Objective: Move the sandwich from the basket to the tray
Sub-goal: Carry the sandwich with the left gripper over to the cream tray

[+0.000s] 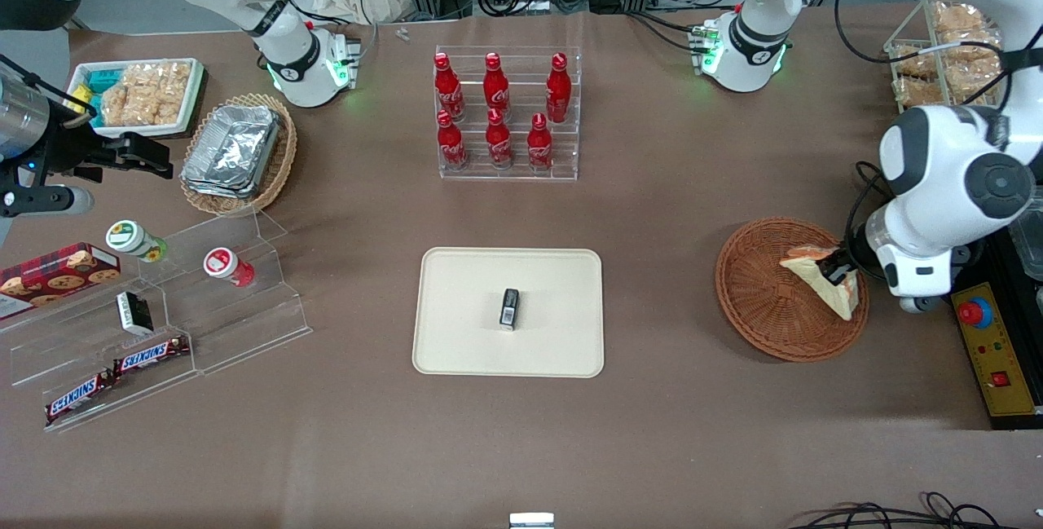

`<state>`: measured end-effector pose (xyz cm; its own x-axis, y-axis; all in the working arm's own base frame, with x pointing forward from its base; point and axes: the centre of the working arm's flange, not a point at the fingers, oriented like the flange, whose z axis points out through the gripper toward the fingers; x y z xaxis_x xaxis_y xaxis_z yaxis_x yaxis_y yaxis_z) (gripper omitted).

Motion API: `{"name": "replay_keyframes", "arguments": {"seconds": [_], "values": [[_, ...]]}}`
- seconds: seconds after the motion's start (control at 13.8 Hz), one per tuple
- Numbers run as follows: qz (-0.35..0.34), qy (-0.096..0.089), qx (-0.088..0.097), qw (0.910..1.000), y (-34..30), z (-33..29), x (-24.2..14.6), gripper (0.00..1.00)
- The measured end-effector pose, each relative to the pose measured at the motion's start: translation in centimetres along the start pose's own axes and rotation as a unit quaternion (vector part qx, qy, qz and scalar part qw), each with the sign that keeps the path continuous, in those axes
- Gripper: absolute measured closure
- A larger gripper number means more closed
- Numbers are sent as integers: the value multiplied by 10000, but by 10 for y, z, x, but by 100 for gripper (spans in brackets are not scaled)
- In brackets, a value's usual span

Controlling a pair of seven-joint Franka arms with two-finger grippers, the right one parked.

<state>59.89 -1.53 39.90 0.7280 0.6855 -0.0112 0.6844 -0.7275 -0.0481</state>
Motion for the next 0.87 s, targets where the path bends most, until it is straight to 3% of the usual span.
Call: {"name": "replay_keyframes", "arguments": {"seconds": [0.29, 0.51, 0.65, 0.87], "values": [[1122, 235, 107, 9933, 46, -118, -26, 84], [2285, 295, 40, 9731, 80, -154, -60, 84], [2858, 227, 7, 9580, 120, -143, -93, 84], [3453, -23, 13, 9385, 185, -99, -140, 84]]}}
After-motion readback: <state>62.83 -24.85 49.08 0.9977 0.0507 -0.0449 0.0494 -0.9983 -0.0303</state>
